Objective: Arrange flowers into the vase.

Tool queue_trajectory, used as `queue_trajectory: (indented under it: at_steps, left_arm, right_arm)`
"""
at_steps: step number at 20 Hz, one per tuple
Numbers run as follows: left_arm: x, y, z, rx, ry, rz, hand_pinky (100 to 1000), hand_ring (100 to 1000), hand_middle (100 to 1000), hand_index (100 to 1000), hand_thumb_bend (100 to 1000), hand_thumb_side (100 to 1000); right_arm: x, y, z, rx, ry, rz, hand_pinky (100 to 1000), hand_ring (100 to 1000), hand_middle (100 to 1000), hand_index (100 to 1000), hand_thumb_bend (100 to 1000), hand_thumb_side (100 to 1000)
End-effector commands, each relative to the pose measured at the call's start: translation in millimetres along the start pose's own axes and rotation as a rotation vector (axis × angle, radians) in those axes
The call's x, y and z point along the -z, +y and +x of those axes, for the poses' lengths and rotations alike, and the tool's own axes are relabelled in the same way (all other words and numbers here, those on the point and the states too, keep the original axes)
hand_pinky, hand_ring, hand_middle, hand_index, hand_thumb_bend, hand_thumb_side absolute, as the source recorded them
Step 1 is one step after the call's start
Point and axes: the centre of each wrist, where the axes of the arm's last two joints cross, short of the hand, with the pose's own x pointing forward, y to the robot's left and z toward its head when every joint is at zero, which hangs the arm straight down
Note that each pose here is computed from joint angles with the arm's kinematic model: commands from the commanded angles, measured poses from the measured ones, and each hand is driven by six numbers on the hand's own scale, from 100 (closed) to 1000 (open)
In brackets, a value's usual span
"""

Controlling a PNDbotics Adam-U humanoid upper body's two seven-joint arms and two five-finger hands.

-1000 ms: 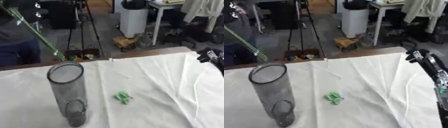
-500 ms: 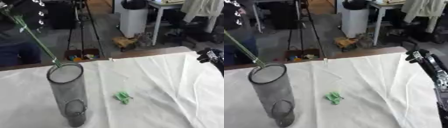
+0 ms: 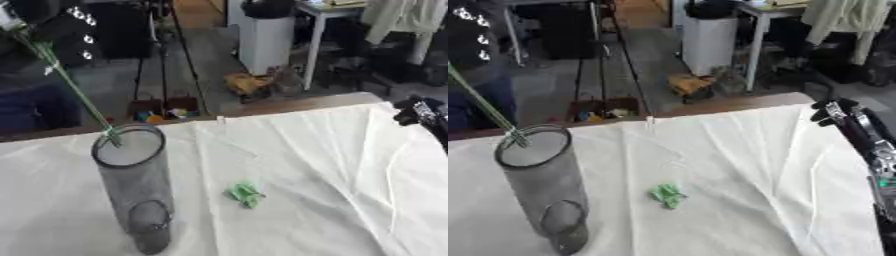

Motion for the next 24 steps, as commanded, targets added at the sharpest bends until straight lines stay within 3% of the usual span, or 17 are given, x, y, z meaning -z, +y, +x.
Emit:
queue_trajectory:
  at_steps: [1,15,24]
  left_arm:
    - [0,3.4,4,0.029,0.008,-0.002,100,100,100,100,882,686]
    - [14,-6.4,-20,0.01,0.046,-0.038,100,100,100,100,875,710]
    - [19,-11.7,-26,-0.001,0.004,0.005,100,100,100,100,882,719]
  right_arm:
    - [5,-16.3,10,-0.042,-0.029,-0.019,661,651,694,516,100,957]
    - [6,-14.6,10,-0.038,-0.033,-0.013,661,651,694,515,100,958]
    - [7,-13.0,10,-0.034,-0.034,-0.012,662,650,694,515,100,958]
